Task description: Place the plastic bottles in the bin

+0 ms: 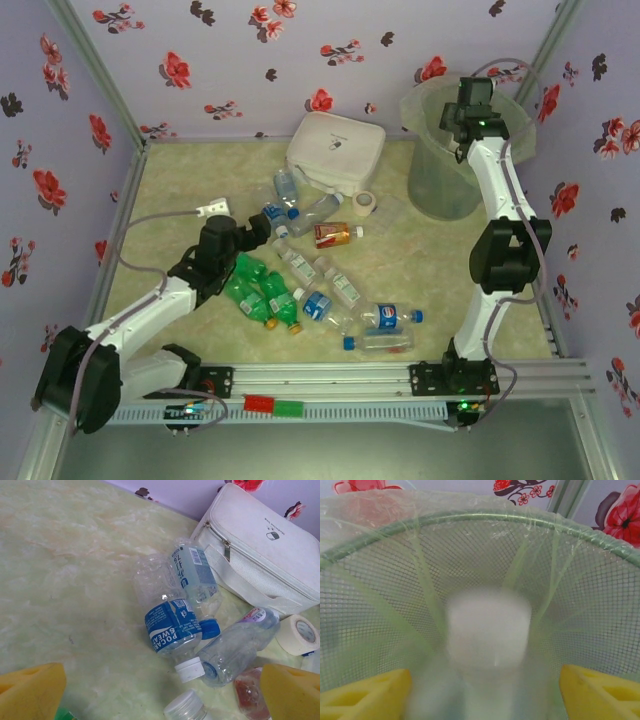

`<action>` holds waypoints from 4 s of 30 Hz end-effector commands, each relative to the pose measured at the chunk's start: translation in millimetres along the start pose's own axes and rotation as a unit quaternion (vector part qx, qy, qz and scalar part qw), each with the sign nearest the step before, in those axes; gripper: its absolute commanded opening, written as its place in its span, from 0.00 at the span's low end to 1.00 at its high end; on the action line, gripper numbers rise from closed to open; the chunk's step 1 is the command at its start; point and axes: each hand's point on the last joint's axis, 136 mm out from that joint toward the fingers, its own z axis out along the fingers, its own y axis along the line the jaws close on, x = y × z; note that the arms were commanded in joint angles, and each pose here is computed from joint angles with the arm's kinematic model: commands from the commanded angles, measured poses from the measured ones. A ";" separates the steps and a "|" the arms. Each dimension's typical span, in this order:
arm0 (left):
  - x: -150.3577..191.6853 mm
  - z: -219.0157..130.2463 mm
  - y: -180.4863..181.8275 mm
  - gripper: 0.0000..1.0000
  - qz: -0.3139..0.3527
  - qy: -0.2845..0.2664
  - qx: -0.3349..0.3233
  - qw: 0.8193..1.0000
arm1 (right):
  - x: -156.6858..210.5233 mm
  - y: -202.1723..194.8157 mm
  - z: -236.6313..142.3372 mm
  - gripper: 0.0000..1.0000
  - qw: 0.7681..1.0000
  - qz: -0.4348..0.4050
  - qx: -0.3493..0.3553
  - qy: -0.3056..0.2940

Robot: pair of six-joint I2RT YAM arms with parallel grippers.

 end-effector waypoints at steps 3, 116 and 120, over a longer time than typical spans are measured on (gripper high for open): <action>-9.8 -10.7 -0.6 1.00 0.005 0.001 -0.001 1.000 | -27.0 0.9 -20.1 1.00 0.999 0.027 -0.019 -0.027; -27.7 -68.6 -146.6 0.29 0.127 0.017 0.303 0.944 | 171.4 262.2 -309.4 1.00 0.797 0.038 -0.600 0.051; -17.7 -72.2 -163.3 0.29 0.115 0.046 0.352 0.928 | 172.2 268.7 -322.5 0.99 0.766 0.040 -0.640 0.048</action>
